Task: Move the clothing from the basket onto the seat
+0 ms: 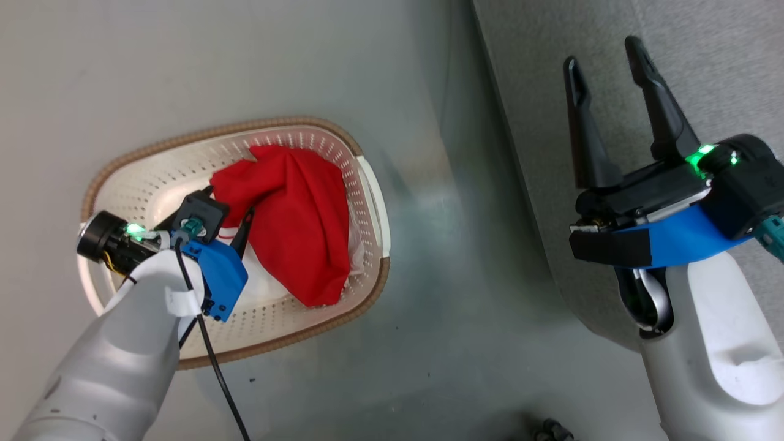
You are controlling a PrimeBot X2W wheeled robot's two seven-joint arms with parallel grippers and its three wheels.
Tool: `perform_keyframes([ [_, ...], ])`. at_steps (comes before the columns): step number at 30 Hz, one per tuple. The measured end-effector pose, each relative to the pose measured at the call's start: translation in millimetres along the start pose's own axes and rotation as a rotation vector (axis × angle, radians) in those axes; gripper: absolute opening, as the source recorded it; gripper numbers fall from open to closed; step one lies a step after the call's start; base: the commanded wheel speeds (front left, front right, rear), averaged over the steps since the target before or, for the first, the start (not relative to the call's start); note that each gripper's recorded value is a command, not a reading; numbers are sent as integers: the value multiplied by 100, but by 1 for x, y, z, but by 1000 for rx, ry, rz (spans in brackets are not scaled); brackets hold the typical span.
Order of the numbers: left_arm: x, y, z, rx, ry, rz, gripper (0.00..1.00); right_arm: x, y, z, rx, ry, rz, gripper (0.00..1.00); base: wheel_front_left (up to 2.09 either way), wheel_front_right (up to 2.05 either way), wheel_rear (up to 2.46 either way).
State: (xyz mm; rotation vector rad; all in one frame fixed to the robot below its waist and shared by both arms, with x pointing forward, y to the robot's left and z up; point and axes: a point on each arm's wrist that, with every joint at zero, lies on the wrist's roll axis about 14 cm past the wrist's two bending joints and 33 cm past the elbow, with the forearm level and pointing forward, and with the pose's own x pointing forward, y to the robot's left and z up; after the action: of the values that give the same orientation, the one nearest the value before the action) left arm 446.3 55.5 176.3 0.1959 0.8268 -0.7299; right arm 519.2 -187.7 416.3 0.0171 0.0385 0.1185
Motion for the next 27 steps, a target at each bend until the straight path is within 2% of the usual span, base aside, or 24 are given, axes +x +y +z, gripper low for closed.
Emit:
perform_keyframes([
  [7,28,2,-32,13,100,-42,100,13,-3,-33,-8,48,8,100,0,0,0],
  [15,47,16,-66,-13,194,-33,100,19,-3,-69,-8,103,18,100,0,0,0],
  [27,77,21,-87,-41,232,-47,100,21,0,-102,-13,149,33,100,0,0,0],
])
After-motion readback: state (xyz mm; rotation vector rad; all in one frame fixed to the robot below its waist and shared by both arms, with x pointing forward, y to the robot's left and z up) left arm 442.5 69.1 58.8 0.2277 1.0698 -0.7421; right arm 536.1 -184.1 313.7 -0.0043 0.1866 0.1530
